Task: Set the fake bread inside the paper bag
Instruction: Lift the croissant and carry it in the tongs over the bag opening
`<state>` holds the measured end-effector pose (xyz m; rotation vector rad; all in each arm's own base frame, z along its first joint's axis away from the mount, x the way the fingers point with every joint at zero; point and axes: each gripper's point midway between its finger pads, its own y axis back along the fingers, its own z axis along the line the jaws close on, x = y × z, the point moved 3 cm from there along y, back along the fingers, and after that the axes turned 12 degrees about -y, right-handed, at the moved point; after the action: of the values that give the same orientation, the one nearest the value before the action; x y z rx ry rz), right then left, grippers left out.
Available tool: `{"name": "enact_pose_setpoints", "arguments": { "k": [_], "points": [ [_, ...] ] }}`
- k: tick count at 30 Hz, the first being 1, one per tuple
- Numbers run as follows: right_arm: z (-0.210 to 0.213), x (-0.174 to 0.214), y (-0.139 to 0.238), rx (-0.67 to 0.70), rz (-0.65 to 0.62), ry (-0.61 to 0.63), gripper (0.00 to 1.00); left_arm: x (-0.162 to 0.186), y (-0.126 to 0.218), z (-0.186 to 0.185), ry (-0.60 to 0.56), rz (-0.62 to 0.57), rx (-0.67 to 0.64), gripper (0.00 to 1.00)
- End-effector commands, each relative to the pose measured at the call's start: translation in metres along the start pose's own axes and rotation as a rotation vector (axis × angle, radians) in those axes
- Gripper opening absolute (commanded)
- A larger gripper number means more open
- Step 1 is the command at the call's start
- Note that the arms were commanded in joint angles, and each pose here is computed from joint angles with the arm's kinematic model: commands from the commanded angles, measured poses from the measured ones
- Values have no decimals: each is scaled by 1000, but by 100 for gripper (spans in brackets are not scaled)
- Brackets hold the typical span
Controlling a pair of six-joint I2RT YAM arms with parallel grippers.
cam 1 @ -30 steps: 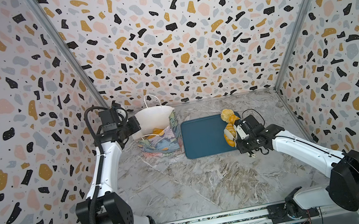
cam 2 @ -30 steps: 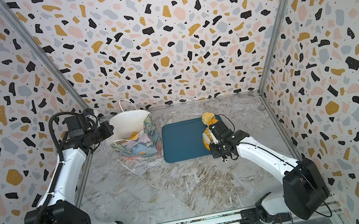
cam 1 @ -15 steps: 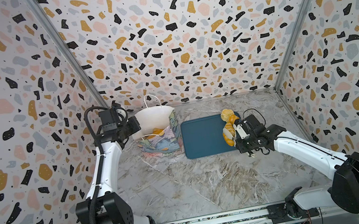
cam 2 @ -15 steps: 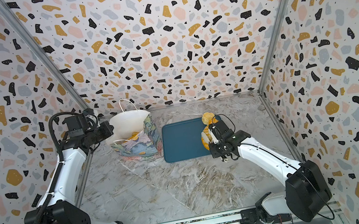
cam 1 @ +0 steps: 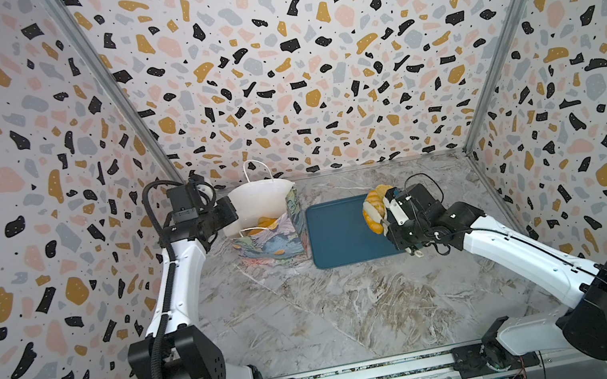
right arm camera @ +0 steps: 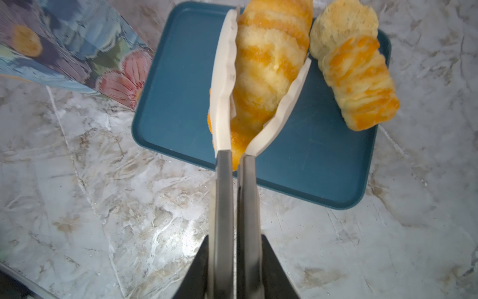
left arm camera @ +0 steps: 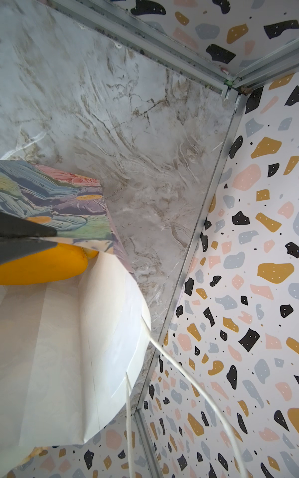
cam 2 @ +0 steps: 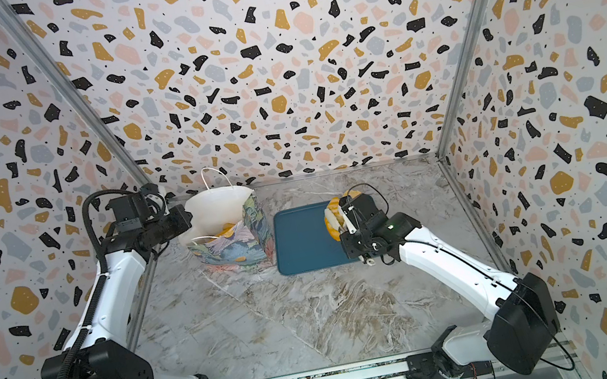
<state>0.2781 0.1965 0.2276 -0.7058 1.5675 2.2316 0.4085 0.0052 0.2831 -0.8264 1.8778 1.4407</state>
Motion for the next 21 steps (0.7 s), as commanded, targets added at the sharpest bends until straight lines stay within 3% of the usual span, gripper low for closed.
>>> {"name": "enact_pose_setpoints", "arguments": {
  "k": [1, 21],
  "points": [
    [13, -21, 17, -3, -69, 6, 26, -5, 7, -6, -13, -33, 14, 0],
    [96, -68, 57, -92, -204, 101, 25, -4, 7, -5, -12, -30, 11, 0]
  ]
}}
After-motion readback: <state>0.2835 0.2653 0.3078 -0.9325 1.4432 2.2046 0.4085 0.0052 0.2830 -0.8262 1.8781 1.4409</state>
